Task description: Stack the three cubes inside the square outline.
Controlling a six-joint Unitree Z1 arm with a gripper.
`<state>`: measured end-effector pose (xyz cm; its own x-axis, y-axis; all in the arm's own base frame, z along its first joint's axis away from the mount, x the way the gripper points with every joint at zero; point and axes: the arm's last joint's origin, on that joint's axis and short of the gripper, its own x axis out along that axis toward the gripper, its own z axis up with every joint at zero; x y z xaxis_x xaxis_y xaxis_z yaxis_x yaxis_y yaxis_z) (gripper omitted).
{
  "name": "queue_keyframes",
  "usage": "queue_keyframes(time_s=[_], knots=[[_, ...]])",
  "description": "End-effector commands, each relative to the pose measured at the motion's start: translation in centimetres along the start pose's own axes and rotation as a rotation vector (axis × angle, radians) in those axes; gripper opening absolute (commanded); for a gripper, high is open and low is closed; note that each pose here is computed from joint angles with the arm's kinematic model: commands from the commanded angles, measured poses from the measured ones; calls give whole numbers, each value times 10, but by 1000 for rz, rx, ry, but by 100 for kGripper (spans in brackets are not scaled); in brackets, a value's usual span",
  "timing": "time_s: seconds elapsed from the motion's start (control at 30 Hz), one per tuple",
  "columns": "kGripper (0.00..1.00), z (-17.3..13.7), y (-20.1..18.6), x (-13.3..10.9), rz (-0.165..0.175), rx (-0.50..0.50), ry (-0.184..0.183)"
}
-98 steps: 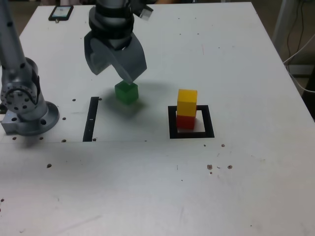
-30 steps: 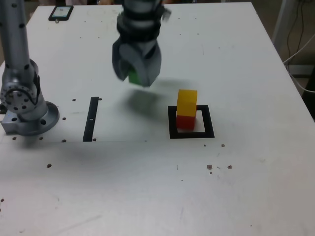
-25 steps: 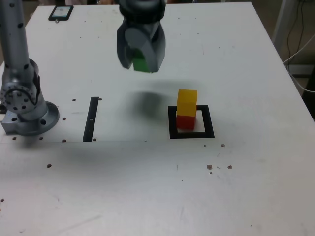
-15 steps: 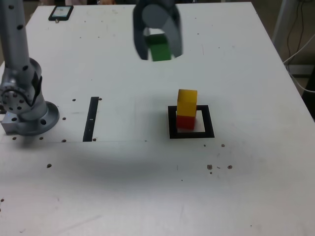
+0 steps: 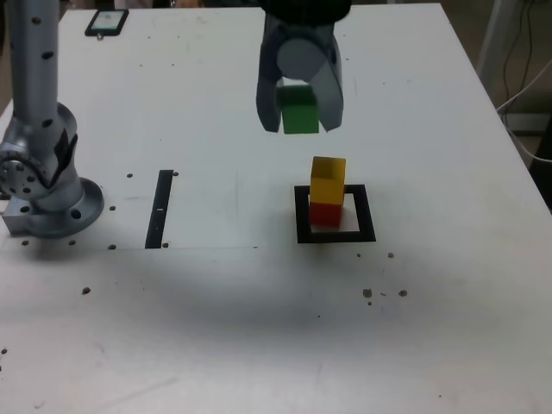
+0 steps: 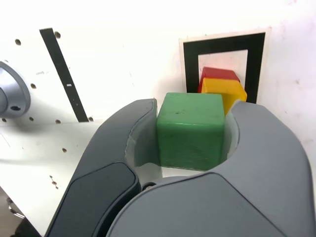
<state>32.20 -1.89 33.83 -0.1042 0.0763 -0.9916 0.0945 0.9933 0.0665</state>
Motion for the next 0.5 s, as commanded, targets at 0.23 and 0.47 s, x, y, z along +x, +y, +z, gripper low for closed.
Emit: queue_keyframes(time_s=[0.23,0.47], knots=[[10,18,-18,9,2,36,21],[10,23,-20,16,-6,34,35]])
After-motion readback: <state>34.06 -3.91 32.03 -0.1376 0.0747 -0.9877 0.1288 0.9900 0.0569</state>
